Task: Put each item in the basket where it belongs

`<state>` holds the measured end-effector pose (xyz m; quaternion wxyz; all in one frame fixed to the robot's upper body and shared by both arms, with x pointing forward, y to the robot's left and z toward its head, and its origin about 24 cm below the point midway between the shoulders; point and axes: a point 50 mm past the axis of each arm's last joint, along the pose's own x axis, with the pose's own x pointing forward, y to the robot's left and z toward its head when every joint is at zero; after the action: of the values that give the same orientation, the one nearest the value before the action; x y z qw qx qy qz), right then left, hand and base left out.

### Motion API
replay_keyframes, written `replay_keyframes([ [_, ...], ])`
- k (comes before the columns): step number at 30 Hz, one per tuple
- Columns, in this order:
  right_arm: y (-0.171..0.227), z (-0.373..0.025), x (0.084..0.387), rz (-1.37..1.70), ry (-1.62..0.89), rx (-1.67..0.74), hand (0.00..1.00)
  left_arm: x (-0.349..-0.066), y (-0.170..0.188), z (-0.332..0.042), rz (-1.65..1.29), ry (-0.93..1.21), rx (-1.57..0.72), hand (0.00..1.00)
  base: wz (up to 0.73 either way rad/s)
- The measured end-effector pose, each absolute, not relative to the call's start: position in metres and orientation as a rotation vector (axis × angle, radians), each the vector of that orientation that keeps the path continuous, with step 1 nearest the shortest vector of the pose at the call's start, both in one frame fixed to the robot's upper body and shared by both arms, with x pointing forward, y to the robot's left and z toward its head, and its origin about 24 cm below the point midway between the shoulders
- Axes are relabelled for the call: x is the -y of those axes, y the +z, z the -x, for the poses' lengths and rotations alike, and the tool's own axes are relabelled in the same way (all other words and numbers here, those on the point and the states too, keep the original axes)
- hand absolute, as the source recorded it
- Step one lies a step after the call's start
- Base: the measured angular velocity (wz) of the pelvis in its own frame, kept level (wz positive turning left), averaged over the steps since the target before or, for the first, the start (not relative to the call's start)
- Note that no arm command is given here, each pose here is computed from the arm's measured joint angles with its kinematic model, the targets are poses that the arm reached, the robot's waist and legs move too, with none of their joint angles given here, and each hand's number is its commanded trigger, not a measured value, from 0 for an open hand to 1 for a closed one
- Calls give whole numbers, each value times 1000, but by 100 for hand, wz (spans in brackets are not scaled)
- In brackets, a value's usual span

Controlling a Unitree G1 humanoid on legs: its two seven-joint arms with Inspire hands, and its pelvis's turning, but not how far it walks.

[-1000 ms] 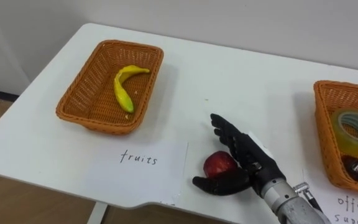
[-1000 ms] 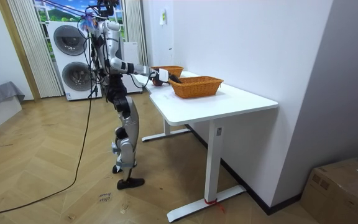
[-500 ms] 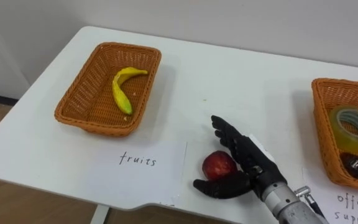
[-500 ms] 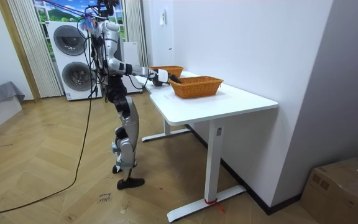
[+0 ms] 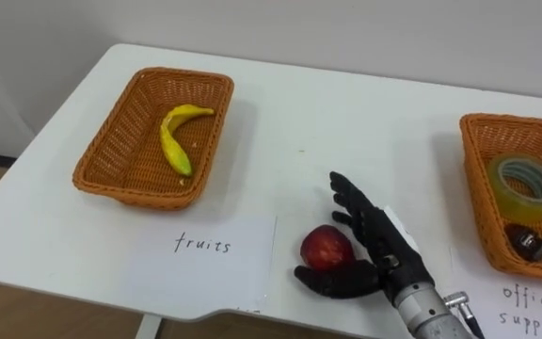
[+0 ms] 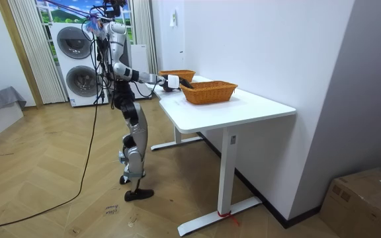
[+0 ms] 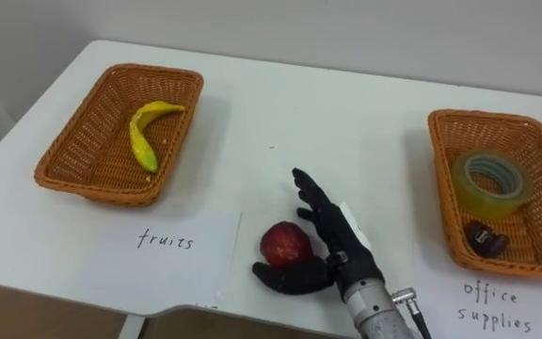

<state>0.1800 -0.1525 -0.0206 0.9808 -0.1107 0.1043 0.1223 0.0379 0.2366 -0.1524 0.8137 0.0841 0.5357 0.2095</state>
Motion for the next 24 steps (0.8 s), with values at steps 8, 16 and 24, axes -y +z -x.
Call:
replay_keyframes([
  [8,-22,-184,164,241,166,-203,100,-236,-153,-39,-175,440,-1142,0,0],
  [16,-23,-186,170,254,118,-206,100,-236,-153,-37,-171,434,-1146,0,0],
  [24,-24,-184,171,266,111,-211,100,-236,-153,-38,-171,434,-1145,0,0],
])
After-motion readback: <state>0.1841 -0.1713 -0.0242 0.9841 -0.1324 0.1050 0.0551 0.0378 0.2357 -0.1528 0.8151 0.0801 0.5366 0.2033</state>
